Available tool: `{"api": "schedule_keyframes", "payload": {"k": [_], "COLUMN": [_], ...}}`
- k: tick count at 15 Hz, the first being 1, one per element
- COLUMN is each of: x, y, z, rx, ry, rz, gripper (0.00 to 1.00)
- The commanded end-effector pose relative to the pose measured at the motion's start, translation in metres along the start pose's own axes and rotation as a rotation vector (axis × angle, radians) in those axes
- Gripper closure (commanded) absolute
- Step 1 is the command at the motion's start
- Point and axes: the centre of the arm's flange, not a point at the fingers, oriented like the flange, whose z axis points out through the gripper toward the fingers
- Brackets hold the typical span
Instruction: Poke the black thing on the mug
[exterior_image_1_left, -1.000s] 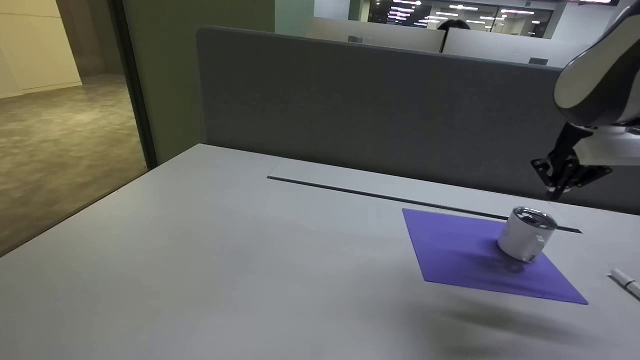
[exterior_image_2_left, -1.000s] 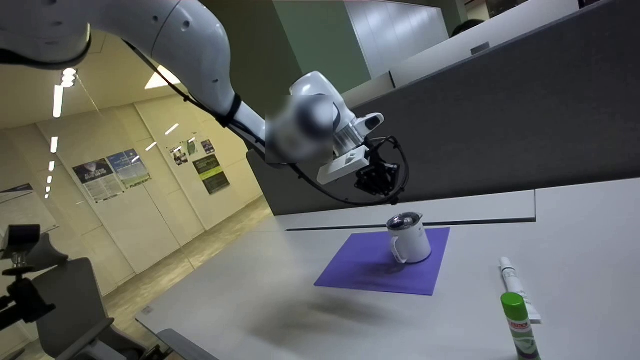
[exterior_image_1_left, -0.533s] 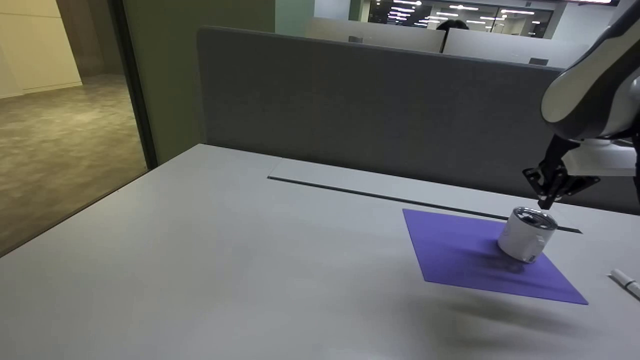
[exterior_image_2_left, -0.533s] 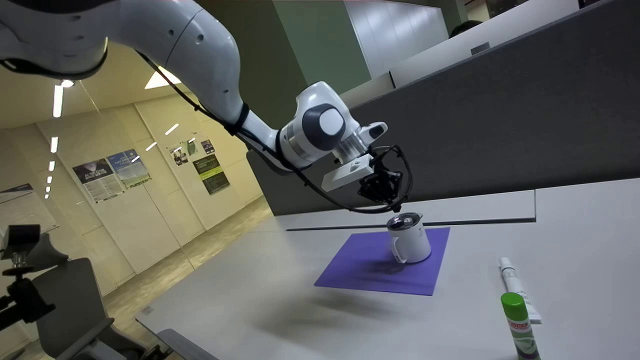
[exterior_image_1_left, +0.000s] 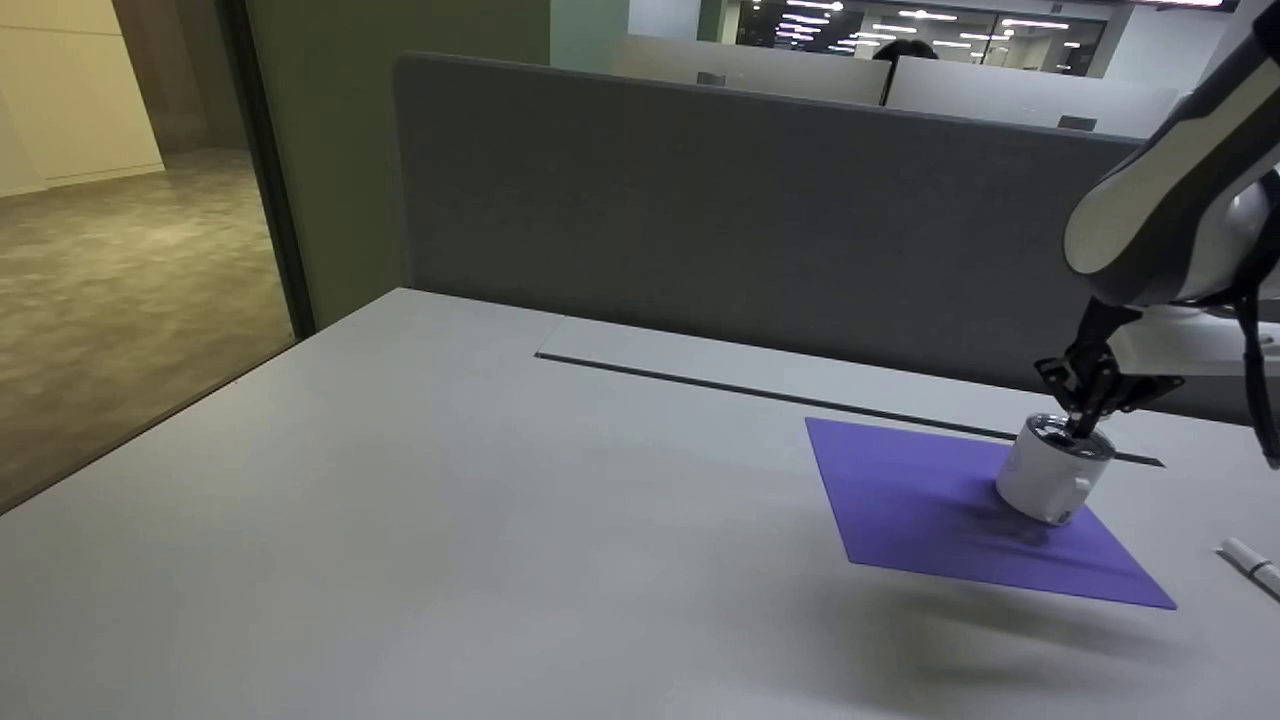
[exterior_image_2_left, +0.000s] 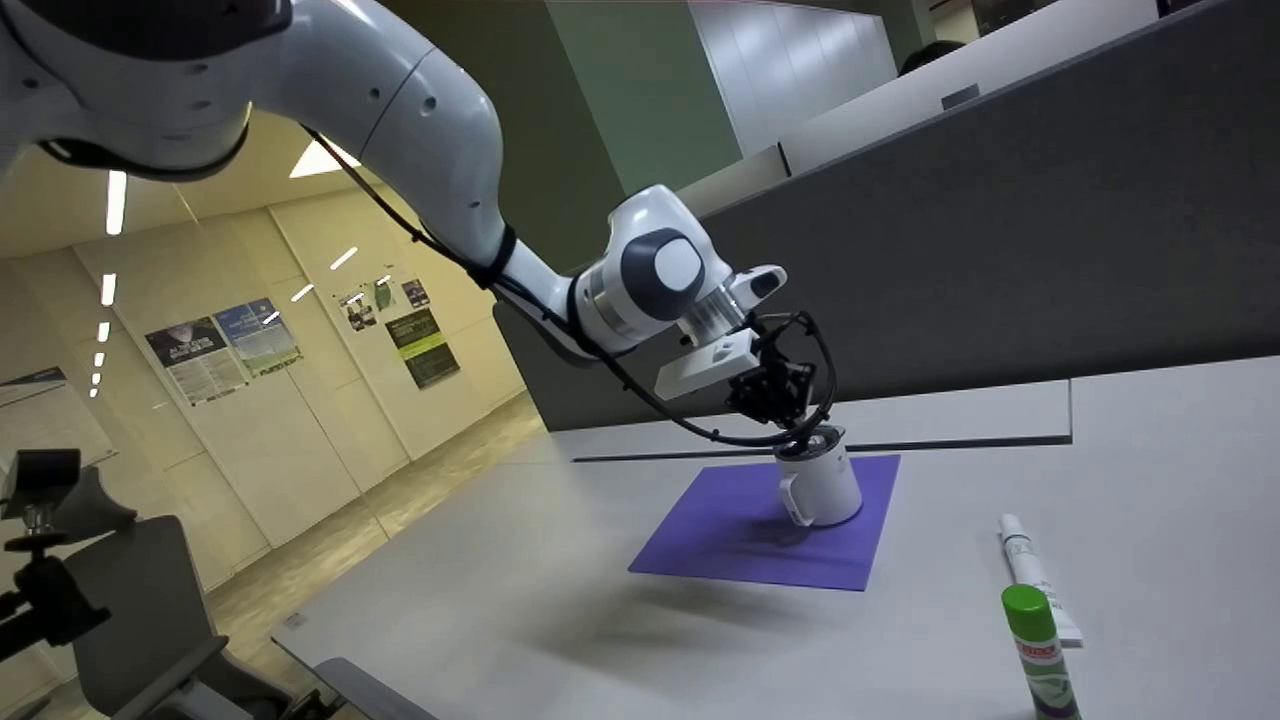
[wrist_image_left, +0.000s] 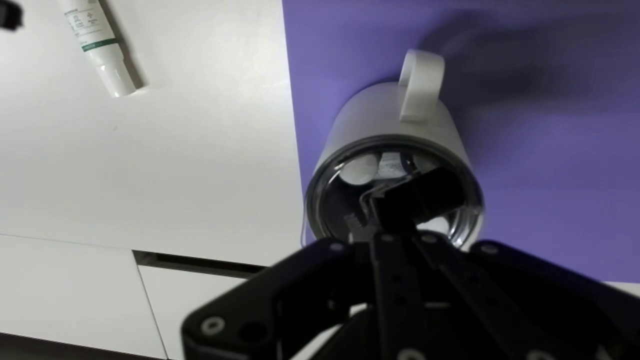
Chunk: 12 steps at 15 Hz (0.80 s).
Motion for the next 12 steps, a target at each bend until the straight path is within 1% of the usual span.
{"api": "schedule_keyframes", "payload": {"k": [1,6,12], "x": [0.012,0.014,0.013], "y": [-0.003,-0.011,-0.016], "z": [0.002,-0.003,0.001], "rx": [0.008,0.017,0.019], "ry": [-0.013,-0.013,-0.040], "rz": [-0.001,-0.011,-0.017], "gripper": [1.00,1.00,1.00]}}
